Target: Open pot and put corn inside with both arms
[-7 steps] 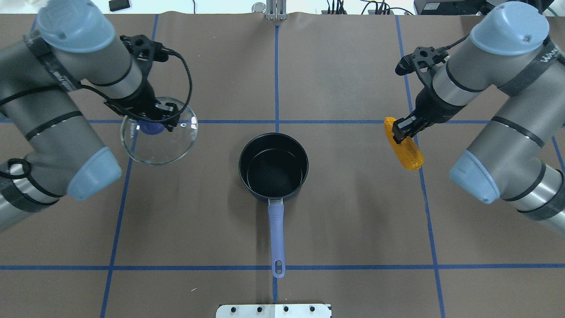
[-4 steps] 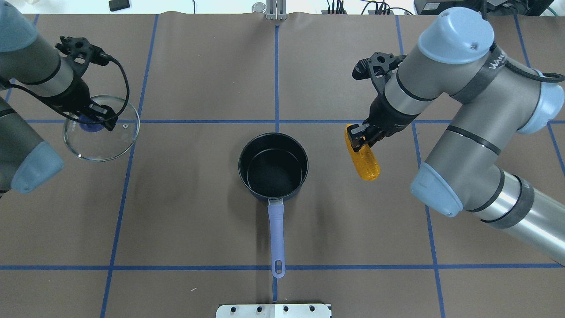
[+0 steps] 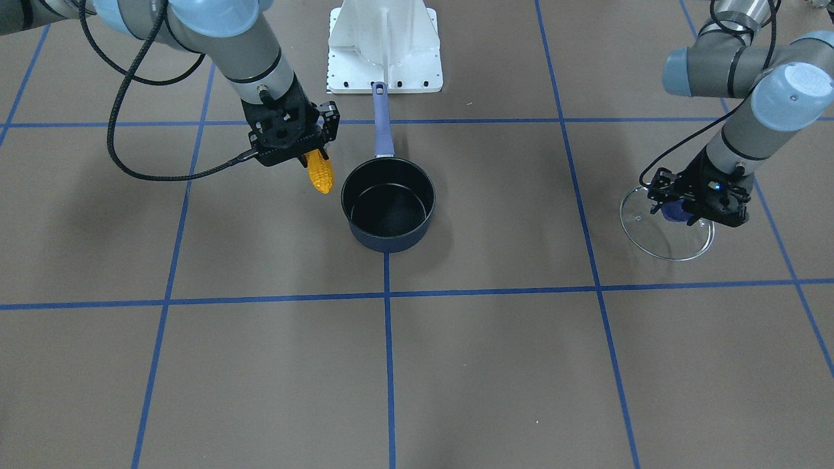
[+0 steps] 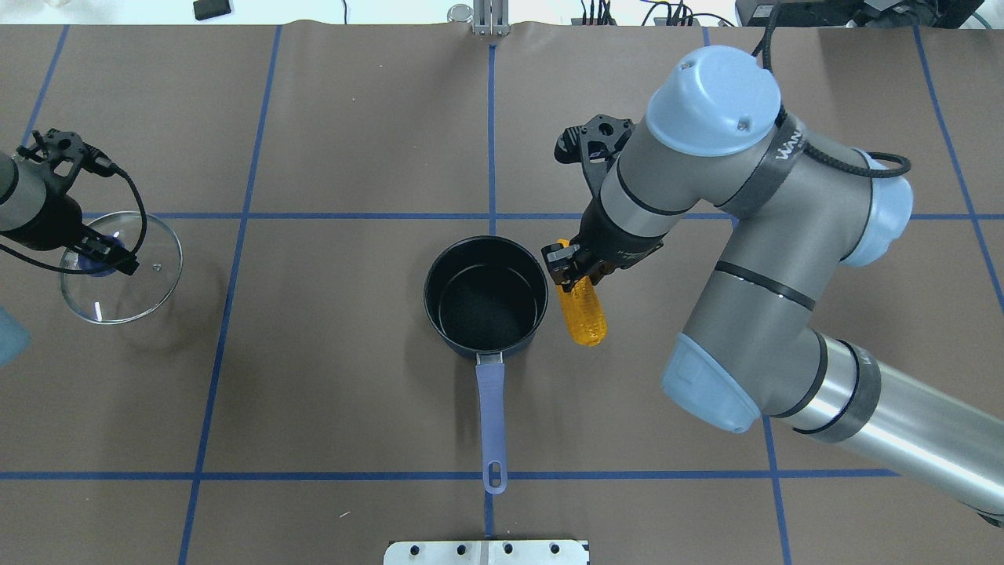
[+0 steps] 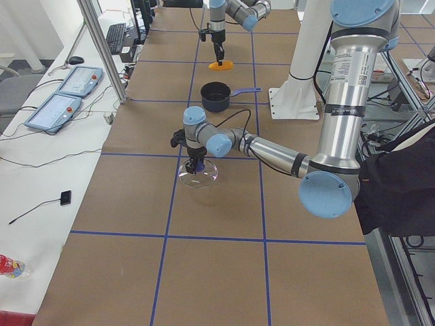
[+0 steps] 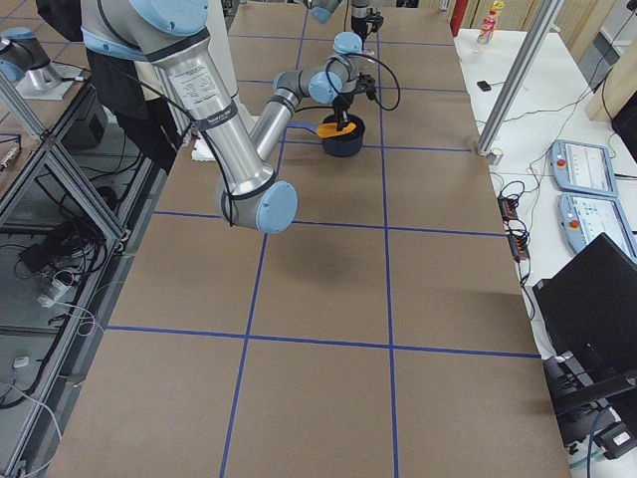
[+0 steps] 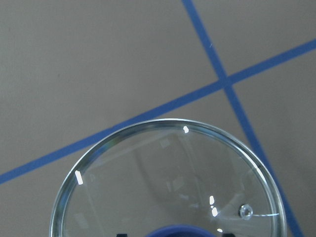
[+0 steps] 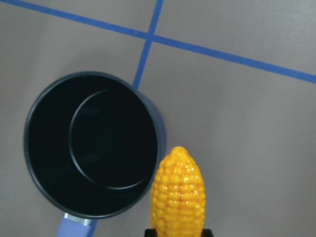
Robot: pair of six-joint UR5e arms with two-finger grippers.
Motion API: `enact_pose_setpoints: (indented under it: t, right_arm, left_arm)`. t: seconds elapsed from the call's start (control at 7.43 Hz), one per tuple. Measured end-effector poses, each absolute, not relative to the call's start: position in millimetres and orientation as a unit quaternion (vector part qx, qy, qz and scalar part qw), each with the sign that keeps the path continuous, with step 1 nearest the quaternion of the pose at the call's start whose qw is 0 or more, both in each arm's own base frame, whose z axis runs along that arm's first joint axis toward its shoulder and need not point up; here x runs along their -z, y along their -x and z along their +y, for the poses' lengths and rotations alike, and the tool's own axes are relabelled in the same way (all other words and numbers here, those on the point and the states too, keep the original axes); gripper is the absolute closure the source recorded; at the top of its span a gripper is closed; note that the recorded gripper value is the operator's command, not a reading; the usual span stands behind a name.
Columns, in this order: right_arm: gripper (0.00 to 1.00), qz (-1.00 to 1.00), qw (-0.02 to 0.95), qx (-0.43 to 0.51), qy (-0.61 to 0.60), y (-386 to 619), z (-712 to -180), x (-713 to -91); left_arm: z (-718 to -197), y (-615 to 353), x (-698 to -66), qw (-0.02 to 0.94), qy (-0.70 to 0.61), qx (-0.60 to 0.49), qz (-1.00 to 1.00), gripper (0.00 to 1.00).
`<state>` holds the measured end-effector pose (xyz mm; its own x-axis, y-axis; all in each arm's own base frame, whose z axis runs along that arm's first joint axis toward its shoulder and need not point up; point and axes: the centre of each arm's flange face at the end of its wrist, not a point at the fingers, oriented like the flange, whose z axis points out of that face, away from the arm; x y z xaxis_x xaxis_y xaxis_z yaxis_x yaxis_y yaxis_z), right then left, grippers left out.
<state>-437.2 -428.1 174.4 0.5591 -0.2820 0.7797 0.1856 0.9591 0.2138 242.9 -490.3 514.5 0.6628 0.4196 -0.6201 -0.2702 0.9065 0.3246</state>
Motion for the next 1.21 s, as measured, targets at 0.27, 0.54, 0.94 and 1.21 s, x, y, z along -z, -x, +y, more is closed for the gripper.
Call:
enact_pose_setpoints:
  t: [0.27,0.54,0.94,1.21]
  right_arm:
    - [0.69,-0.447,0.884,0.126,-0.054,463.9,-417.9,-158.5]
    - [0.7,-0.445,0.886,0.122,-0.051,483.2,-420.6,-145.6]
    - [0.7,-0.445,0.886,0.119,-0.051,491.8,-420.8,-137.7]
    - [0.7,-0.444,0.887,0.117,-0.053,497.0,-420.7,-134.4]
  left_arm:
    - [-482.3,-238.7,-552.2,0.904,-0.104,-0.193,0.368,0.58]
    - [-481.1,-240.7,-571.4,0.903,-0.104,-0.193,0.37,0.49]
    - [-483.1,-244.0,-577.5,0.903,-0.101,-0.193,0.369,0.16]
    - [-482.9,-244.3,-577.5,0.903,-0.101,-0.194,0.37,0.02]
